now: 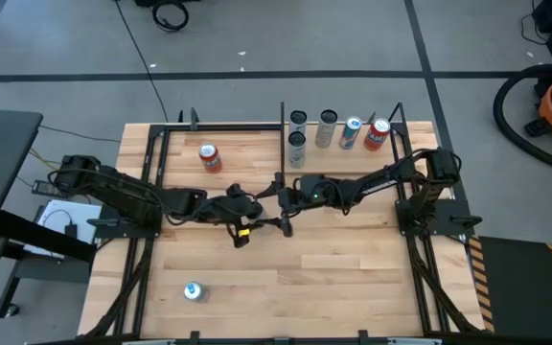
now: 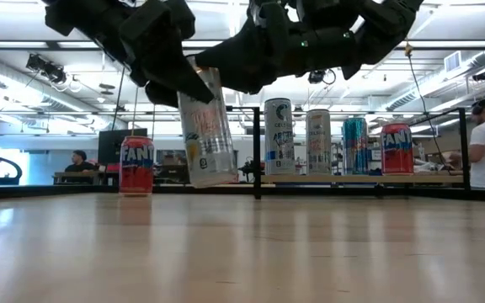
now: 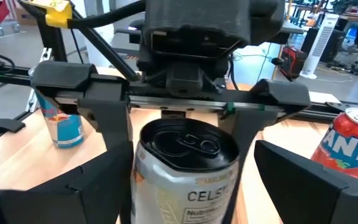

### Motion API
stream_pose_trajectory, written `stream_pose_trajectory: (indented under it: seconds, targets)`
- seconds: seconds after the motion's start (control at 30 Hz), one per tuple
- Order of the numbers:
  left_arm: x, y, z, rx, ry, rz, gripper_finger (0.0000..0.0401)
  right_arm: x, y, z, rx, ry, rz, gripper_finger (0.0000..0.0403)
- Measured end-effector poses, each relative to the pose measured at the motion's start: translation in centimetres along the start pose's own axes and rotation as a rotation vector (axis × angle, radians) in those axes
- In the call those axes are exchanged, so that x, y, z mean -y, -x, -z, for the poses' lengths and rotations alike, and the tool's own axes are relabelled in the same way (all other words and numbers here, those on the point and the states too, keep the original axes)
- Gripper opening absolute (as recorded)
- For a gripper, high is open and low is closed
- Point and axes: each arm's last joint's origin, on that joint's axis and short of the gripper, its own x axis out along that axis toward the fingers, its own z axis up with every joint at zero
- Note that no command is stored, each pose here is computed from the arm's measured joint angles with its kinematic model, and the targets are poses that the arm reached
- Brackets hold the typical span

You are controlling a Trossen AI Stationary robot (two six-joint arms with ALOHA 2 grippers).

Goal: Place canned beverage on shelf
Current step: Put the white yellow soda can on the shelf aligned with the other yellow white soda can

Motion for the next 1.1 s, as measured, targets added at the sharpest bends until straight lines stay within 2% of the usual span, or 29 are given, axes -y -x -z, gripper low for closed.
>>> stream_pose_trajectory:
  seconds: [0.33,0.63,0.9,1.1]
  targets:
    - [0.1,0.01,-0.53,0.053,-0.021,0.012,0.0277,-0.05,0.0,-0.08,0.009,-0.016,-0.016,0.0335]
    - [0.15,0.02,-0.64,0.064,-0.013,0.015,0.0277,-0.15,0.02,-0.09,0.011,-0.062,-0.057,0.0254]
    - [0.21,0.02,-0.72,0.069,-0.019,0.038,0.0279,-0.2,0.04,-0.11,0.011,-0.082,-0.061,0.0253]
    - [0.3,0.06,-0.91,0.084,-0.04,0.056,0.0307,-0.2,0.06,-0.19,0.015,-0.08,-0.051,0.0253]
